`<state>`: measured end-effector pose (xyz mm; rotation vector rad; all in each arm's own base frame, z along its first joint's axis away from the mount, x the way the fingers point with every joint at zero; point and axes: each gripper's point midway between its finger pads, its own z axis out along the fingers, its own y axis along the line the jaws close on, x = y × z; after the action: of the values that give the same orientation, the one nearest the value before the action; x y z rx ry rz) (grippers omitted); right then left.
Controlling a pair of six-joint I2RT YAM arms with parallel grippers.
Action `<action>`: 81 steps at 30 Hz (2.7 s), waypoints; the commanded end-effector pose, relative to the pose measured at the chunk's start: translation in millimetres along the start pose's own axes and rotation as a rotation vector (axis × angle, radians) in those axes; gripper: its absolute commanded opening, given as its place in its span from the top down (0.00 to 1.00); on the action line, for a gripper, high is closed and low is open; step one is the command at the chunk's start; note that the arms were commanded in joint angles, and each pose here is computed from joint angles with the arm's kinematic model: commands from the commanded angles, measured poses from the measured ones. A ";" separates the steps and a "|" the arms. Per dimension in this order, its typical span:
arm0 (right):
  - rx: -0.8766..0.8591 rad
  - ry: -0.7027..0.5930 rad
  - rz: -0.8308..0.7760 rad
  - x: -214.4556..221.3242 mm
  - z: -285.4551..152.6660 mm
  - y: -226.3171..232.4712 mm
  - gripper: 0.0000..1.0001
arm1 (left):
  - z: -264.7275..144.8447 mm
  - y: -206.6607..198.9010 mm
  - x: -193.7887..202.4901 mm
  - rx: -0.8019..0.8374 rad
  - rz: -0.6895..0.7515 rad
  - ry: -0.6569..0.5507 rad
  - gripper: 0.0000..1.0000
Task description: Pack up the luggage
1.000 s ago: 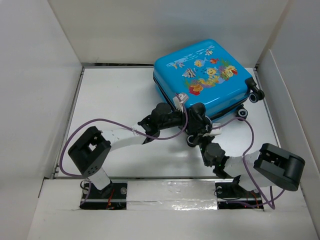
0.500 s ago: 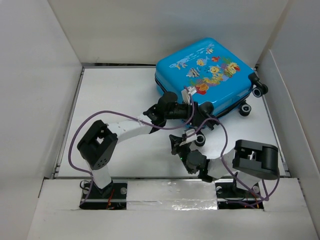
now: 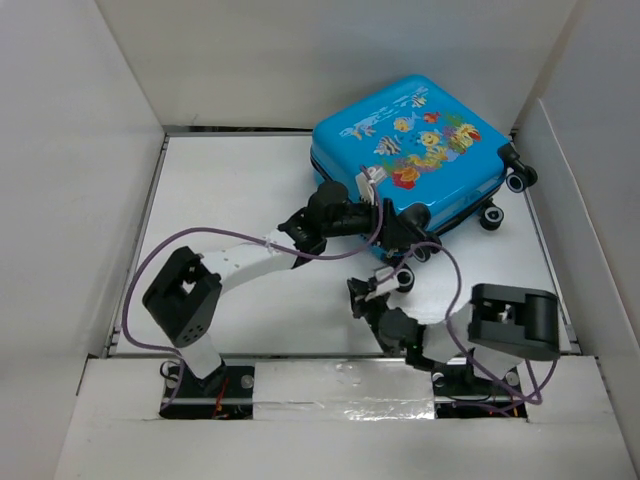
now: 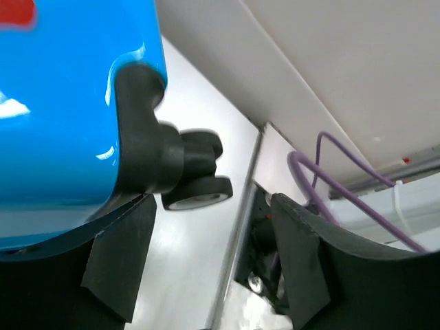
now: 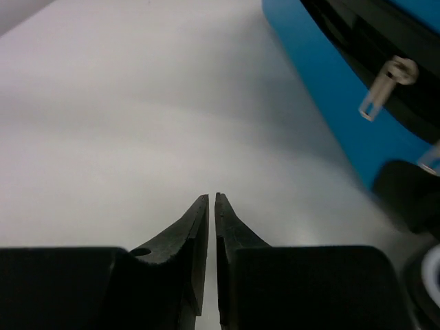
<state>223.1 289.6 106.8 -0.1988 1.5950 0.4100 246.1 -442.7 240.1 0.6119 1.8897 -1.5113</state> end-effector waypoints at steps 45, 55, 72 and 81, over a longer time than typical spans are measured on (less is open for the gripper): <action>0.079 0.151 0.079 -172.3 -20.4 -138.5 0.06 | 12.7 71.8 41.8 -0.281 0.178 -0.218 0.51; -0.018 0.196 0.112 -160.2 -1.8 -139.1 0.16 | 14.4 75.4 31.5 -0.305 0.198 -0.257 0.63; -0.024 0.252 0.126 -137.4 5.9 -140.4 0.69 | -5.1 81.8 24.0 -0.363 0.200 -0.341 1.00; -0.050 0.262 0.134 -133.8 5.0 -137.4 0.52 | 2.2 76.5 32.9 -0.300 0.191 -0.318 0.40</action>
<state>287.4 147.2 211.3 -0.2158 1.8983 0.5078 255.2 -434.4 131.9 0.4494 1.8291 -1.1066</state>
